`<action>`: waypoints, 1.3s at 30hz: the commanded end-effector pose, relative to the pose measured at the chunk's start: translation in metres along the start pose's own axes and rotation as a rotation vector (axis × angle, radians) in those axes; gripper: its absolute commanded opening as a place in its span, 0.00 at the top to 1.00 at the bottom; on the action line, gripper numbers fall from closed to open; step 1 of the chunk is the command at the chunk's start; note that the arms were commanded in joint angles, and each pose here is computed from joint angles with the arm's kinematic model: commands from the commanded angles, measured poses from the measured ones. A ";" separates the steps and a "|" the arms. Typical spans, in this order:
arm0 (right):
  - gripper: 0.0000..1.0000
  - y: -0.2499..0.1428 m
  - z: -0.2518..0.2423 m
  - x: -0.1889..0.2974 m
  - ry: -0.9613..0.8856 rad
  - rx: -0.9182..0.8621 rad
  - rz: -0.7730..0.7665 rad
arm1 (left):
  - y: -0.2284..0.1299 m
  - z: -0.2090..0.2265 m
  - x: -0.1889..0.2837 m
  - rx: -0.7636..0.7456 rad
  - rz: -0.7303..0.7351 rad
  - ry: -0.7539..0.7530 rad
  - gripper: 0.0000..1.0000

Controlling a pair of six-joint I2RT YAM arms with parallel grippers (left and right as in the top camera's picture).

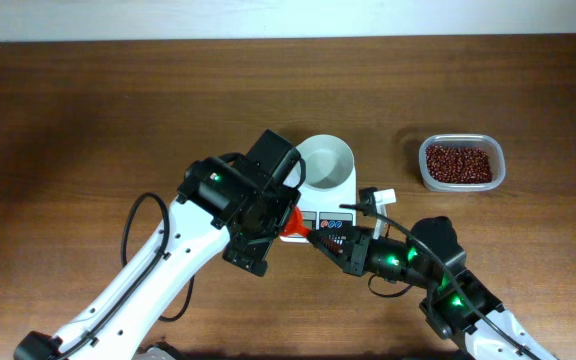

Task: Scoop and weigh 50g on scale
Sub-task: 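Release the left gripper and carry the scoop right toward the bean tub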

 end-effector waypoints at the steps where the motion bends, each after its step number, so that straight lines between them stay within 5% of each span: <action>1: 0.96 0.006 0.002 0.001 -0.014 0.103 -0.025 | 0.000 0.001 0.003 -0.007 -0.012 -0.008 0.01; 14: 0.96 0.032 -0.007 0.043 -0.088 0.197 -0.152 | 0.010 0.002 0.003 -0.007 -0.091 -0.001 0.01; 24: 0.96 0.037 -0.023 0.103 -0.375 0.204 -0.294 | 0.010 0.002 0.003 -0.007 -0.091 -0.001 0.01; 33: 0.96 0.050 -0.018 0.150 -0.509 0.043 -0.426 | 0.009 0.009 0.003 -0.005 -0.088 0.034 0.00; 34: 0.96 0.052 -0.015 0.154 -0.518 0.057 -0.441 | 0.009 0.010 0.004 -0.004 -0.084 0.043 0.06; 36: 0.96 0.059 -0.005 0.163 -0.536 0.133 -0.473 | 0.009 0.012 0.004 -0.004 -0.085 0.053 0.37; 39: 0.96 0.065 0.010 0.170 -0.540 0.195 -0.507 | 0.010 0.013 0.004 -0.038 -0.094 0.057 0.68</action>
Point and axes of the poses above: each gripper's point midway between its finger pads, its own x axis back along the fingers, its own z axis along the line the jaws close on, y = z × x, the point moved 5 cm from there along x, back along the fingers, and after that the axes turned 13 degrees about -x, right-handed, at the moved point
